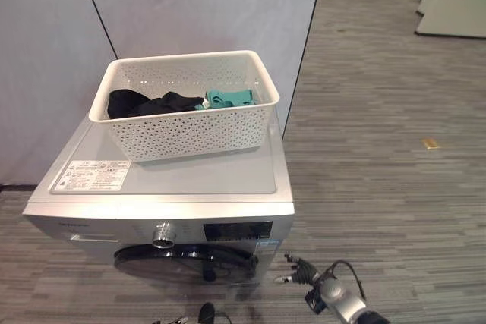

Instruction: Grab the laundry basket,head to the washer,open it,put in the laundry and shut it.

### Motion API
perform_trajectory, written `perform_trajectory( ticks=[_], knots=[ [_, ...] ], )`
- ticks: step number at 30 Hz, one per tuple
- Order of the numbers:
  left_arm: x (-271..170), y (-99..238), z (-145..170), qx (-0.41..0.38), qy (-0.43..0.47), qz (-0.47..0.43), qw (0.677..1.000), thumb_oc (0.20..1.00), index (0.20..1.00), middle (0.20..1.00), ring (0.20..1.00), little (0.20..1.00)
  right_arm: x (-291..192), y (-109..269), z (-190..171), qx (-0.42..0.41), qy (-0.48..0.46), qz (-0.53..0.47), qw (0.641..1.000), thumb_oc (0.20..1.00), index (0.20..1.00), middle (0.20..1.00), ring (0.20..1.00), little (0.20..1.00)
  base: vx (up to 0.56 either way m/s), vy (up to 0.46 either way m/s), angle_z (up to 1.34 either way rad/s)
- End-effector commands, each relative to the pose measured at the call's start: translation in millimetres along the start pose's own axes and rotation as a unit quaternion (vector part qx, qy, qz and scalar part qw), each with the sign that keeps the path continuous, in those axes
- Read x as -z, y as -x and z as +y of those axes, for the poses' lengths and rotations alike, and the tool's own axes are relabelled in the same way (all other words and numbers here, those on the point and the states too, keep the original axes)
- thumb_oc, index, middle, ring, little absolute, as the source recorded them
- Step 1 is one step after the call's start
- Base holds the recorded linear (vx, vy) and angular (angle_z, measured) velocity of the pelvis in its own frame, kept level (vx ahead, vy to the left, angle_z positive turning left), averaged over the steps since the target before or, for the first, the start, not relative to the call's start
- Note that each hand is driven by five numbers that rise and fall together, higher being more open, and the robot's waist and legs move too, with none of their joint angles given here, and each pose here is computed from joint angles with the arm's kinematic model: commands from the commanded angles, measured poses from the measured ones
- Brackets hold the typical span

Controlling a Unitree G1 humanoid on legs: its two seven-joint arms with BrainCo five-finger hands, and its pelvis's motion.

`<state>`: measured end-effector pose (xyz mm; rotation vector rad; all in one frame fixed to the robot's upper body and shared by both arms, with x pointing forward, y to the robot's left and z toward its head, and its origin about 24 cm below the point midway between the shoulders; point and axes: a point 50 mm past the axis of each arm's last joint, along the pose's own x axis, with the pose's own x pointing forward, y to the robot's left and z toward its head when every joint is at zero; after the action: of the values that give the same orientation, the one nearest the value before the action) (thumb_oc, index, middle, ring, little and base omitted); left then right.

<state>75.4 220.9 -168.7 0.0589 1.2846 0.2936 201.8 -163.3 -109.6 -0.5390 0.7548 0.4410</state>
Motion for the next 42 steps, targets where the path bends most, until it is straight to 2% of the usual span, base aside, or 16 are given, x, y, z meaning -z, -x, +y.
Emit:
perform_trajectory(
  ticks=[1,7,12,18,22,23,25,27,32,42],
  knots=[
    [-28,-2,-4,-0.011,-0.013,-0.032,0.999,1.0,1.0,1.0,1.0,1.0,-30,1,-16,0.024,0.03,-0.072,0.997,1.0,1.0,1.0,1.0,1.0,-0.19,-0.085,0.15],
    [-56,-1,-18,-0.001,-0.011,-0.072,0.997,1.0,1.0,1.0,1.0,1.0,-28,4,-33,0.054,0.038,-0.069,0.995,1.0,1.0,1.0,1.0,1.0,-0.22,-0.028,0.4],
    [-48,-1,-21,0.004,-0.04,-0.064,0.997,1.0,1.0,1.0,1.0,1.0,3,11,-33,0.064,0.017,-0.024,0.998,1.0,1.0,1.0,1.0,1.0,-0.1,0.073,0.54],
    [-47,-1,-20,0.001,-0.047,-0.061,0.997,1.0,1.0,1.0,1.0,1.0,6,12,-35,0.069,0.021,-0.02,0.997,1.0,1.0,1.0,1.0,1.0,-0.01,0.06,0.34],
    [-49,0,-27,0.01,-0.099,-0.068,0.993,1.0,1.0,1.0,1.0,1.0,18,23,-49,0.105,0.018,-0.012,0.994,1.0,1.0,1.0,1.0,1.0,-0.11,0.385,0.21],
    [-53,1,-32,0.024,-0.134,-0.089,0.987,1.0,1.0,1.0,1.0,1.0,4,27,-65,0.134,0.027,-0.045,0.99,1.0,1.0,1.0,1.0,1.0,-0.17,0.635,0.54],
    [-52,1,-31,0.024,-0.135,-0.089,0.987,1.0,1.0,1.0,1.0,1.0,-1,27,-68,0.136,0.044,-0.051,0.988,1.0,1.0,1.0,1.0,1.0,-0.15,0.387,0.3],
    [-46,0,-25,0.023,-0.146,-0.08,0.986,1.0,1.0,1.0,1.0,1.0,-17,25,-74,0.14,0.103,-0.066,0.983,1.0,1.0,1.0,1.0,1.0,-0.14,0.309,0.1],
    [-41,-1,-13,0.009,-0.18,-0.073,0.981,1.0,1.0,1.0,1.0,1.0,-37,21,-82,0.147,0.15,-0.086,0.974,1.0,1.0,1.0,1.0,1.0,-0.07,0.118,-0.29],
    [-39,-1,-2,-0.003,-0.154,-0.077,0.985,1.0,1.0,1.0,1.0,1.0,-56,14,-88,0.151,0.217,-0.092,0.96,1.0,1.0,1.0,1.0,1.0,-0.06,-0.019,0.04]
  ],
)
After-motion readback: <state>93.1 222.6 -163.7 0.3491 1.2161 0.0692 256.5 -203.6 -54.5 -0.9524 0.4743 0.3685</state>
